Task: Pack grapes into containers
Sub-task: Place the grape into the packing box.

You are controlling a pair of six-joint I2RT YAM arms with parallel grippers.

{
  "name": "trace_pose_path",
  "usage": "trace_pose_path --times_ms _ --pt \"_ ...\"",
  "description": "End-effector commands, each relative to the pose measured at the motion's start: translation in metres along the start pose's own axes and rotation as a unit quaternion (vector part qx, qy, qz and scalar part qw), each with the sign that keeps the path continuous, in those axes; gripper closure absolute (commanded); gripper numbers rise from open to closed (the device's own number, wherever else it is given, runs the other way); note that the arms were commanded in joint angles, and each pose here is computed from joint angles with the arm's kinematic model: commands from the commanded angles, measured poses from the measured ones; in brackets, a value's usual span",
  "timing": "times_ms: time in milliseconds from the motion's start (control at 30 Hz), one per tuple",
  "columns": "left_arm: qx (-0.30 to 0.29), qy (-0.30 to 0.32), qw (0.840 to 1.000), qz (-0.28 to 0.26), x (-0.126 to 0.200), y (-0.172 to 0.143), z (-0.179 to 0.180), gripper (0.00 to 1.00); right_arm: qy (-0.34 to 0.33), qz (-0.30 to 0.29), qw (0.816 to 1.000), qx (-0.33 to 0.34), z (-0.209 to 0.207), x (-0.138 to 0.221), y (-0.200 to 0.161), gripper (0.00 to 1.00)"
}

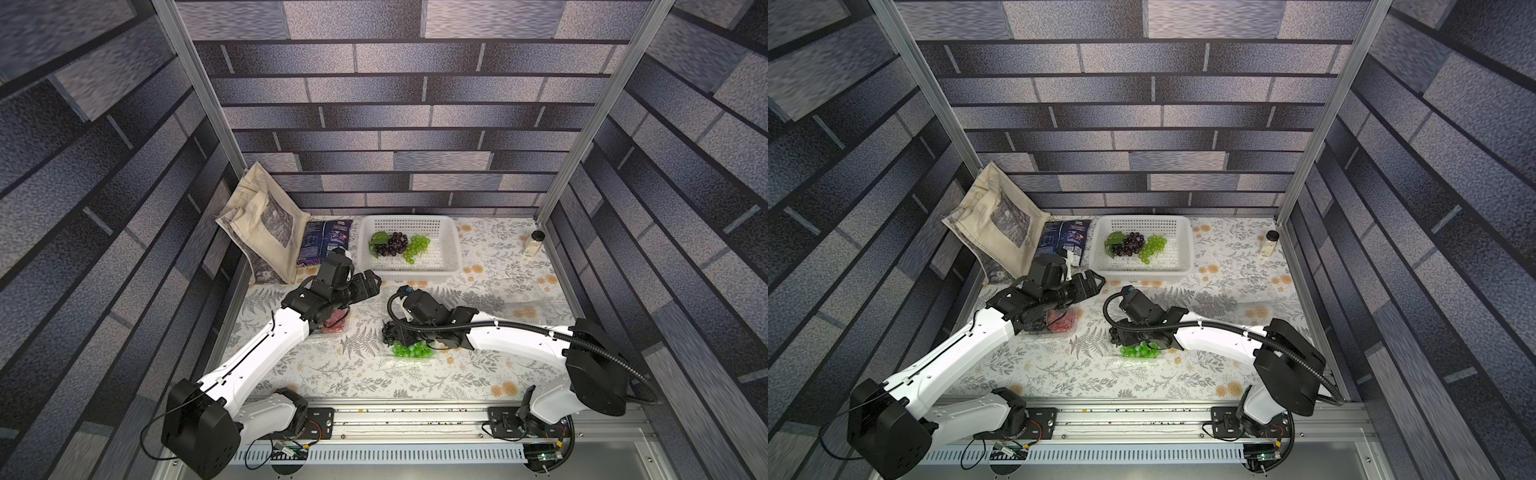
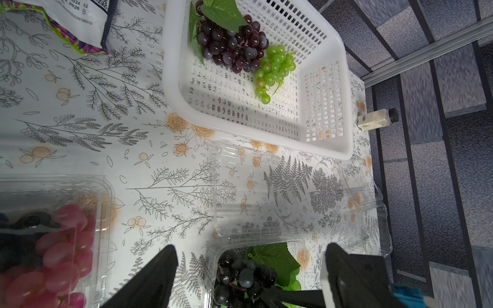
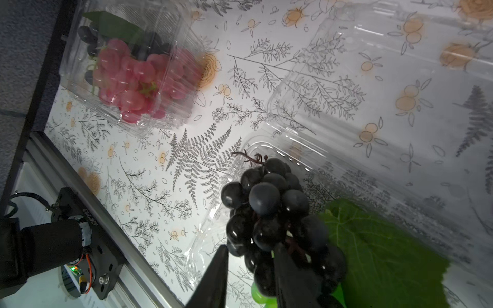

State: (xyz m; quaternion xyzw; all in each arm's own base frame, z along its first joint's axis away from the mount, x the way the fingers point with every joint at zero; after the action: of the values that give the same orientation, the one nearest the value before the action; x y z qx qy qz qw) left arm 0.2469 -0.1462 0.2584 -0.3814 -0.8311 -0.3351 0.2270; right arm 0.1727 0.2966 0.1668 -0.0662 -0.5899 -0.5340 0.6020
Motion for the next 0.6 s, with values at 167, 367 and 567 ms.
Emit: trace_pose_path --times_ms 167,367,567 --pt "0.006 0.013 1.0 0.009 -0.009 -0.005 0.005 0.11 0.007 0.038 0.999 -0.03 -0.01 -0.013 -0.034 0.7" --pt "0.006 0.019 1.0 0.016 -0.013 -0.008 0.005 0.11 0.015 0.043 0.998 -0.038 -0.01 -0.011 -0.039 0.71" --pt "0.003 0.018 1.0 0.021 -0.014 -0.013 0.003 0.11 0.033 -0.003 0.999 -0.028 0.003 0.024 -0.015 0.69"
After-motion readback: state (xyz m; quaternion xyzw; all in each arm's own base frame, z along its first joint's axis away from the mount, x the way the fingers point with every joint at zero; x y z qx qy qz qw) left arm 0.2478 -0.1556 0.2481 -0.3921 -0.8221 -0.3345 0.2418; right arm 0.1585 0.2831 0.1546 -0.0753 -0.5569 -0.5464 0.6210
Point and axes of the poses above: each gripper's point midway between its finger pads, its own x axis back along the fingers, its own z axis along the line the jaws close on, y = z × x, the point moved 9 cm from there along x, back along the fingers, and after that the axes turned 11 degrees about x, right-handed, at the moved point
